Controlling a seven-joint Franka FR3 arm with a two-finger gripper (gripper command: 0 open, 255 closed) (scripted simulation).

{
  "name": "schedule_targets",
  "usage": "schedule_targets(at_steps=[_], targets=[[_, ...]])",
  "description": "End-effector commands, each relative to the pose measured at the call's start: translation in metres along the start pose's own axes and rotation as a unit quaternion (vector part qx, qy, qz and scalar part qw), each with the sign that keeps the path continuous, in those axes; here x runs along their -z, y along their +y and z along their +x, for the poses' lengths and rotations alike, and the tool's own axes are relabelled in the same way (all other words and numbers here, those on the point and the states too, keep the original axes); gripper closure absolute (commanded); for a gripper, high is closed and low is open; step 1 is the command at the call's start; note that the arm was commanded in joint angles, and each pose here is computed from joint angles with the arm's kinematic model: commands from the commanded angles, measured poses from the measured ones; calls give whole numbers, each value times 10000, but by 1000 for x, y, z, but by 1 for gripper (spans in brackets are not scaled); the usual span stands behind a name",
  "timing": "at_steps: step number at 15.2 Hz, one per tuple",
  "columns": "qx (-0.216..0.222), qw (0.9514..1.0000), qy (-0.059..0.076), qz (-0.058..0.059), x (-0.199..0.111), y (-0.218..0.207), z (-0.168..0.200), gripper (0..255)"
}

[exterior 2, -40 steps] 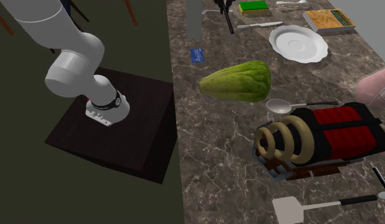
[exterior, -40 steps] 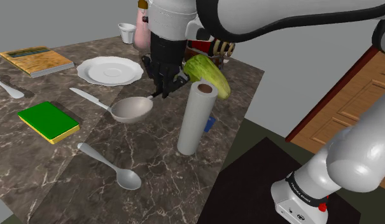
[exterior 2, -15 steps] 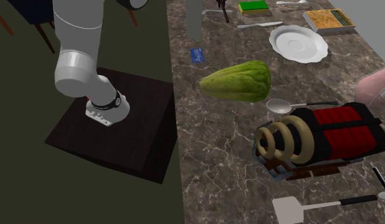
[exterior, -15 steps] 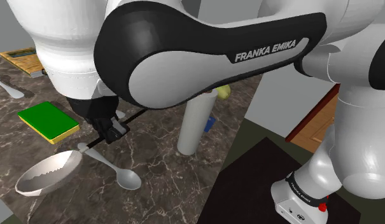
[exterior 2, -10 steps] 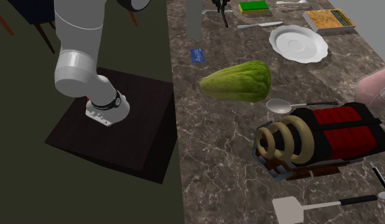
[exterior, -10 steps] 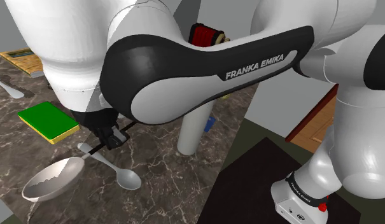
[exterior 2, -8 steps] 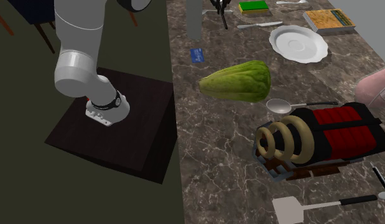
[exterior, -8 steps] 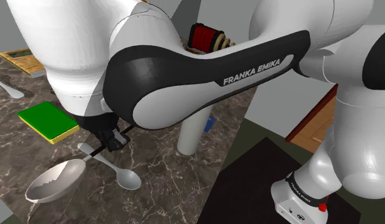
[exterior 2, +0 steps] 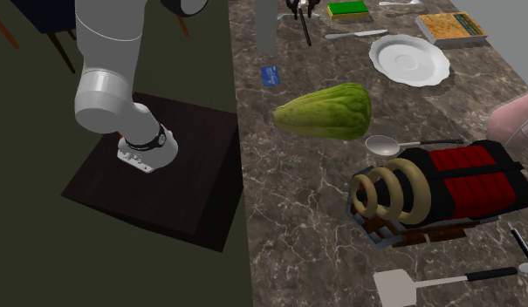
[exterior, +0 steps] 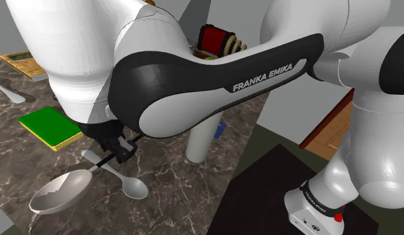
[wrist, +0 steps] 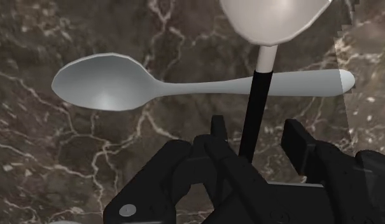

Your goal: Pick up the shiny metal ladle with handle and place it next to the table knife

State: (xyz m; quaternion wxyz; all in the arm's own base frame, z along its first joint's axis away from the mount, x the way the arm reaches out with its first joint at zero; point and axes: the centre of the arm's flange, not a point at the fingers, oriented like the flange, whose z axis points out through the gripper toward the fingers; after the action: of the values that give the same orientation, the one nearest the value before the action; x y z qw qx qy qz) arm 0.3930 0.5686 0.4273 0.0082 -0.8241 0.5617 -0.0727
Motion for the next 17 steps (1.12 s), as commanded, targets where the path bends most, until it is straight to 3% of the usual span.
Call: schedule_targets(at_steps=[1, 5, 9, 17], targets=[[0, 10000, 0, 0, 0, 0, 0, 0], [0, 10000, 0, 0, 0, 0, 0, 0], [0, 10000, 0, 0, 50, 0, 0, 0], [0, 10000, 0, 1, 50, 0, 0, 0]])
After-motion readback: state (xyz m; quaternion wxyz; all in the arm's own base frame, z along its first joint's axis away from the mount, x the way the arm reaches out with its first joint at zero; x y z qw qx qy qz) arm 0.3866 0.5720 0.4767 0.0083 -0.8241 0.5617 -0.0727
